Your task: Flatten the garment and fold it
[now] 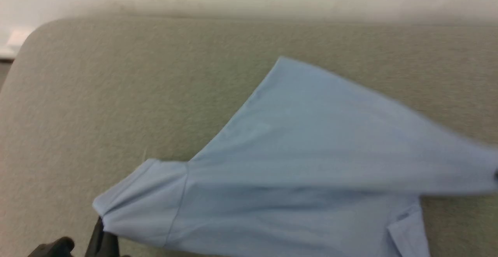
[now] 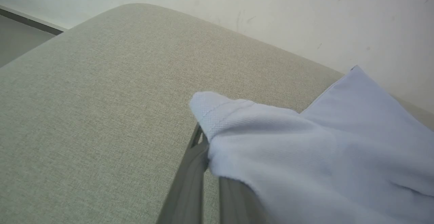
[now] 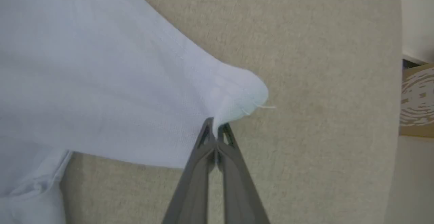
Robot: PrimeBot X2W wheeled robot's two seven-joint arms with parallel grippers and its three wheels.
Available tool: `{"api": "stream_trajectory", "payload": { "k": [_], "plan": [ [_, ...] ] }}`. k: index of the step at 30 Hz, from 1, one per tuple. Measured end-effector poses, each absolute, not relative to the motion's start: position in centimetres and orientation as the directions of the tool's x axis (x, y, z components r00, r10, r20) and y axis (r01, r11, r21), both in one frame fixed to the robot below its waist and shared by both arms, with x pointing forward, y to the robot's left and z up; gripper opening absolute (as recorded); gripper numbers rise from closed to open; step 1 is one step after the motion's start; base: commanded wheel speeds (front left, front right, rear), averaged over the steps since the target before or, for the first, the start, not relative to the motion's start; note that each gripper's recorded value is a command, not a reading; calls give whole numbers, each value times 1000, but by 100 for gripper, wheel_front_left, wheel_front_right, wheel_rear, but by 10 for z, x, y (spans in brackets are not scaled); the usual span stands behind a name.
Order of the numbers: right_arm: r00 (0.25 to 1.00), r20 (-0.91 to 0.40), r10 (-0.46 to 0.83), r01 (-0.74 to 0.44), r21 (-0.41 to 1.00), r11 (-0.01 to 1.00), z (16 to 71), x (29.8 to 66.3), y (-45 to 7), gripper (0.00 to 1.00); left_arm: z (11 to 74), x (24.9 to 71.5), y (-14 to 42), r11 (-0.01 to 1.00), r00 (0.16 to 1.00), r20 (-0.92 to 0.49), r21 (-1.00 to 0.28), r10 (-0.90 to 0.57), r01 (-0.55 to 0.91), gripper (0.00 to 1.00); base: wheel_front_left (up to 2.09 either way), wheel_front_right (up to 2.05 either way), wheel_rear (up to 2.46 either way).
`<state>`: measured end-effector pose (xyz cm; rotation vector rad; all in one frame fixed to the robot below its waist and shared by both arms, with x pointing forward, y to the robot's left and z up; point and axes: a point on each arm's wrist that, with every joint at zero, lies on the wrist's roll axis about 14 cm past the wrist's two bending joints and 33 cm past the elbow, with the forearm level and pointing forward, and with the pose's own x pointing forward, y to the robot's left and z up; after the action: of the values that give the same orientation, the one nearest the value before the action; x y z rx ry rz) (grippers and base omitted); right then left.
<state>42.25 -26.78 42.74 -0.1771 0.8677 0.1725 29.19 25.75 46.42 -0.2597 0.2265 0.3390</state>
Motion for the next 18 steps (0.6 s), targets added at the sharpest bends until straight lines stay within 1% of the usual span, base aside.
{"api": "stream_trajectory", "payload": {
  "k": [5, 8, 11, 13, 14, 15, 17, 18],
  "plan": [
    [537, -842, 53, -105, -4, 994, 406, 307, -277, 0, 461, 289, 258, 919, 918, -284, -201, 275, -338, 0, 0, 0, 0],
    [466, -883, 56, -19, 53, 998, 396, 246, -270, 0, 462, 295, 253, 929, 928, -281, -206, 246, -309, 0, 0, 0, 0],
    [409, -908, 88, 79, 131, 988, 388, 197, -254, 0, 465, 303, 246, 938, 938, -272, -209, 214, -275, 0, 0, 0, 0],
    [393, -914, 102, 137, 168, 976, 386, 178, -247, 35, 465, 308, 240, 944, 942, -273, -211, 193, -255, 0, 0, 0, 0],
    [410, -906, 103, 156, 181, 971, 389, 175, -245, 67, 465, 309, 238, 946, 945, -271, -212, 183, -244, 0, 0, 0, 0],
    [454, -886, 96, 164, 189, 968, 395, 179, -244, 100, 465, 311, 236, 949, 947, -271, -212, 174, -235, 0, 0, 0, 0],
    [577, -815, 63, 162, 190, 968, 414, 200, -249, 100, 467, 314, 231, 952, 951, -266, -214, 158, -218, 0, 0, 0, 0],
    [650, -759, 41, 163, 192, 968, 427, 215, -254, 100, 467, 315, 229, 954, 952, -266, -216, 150, -211, 0, 0, 0, 0]
  ]
}}
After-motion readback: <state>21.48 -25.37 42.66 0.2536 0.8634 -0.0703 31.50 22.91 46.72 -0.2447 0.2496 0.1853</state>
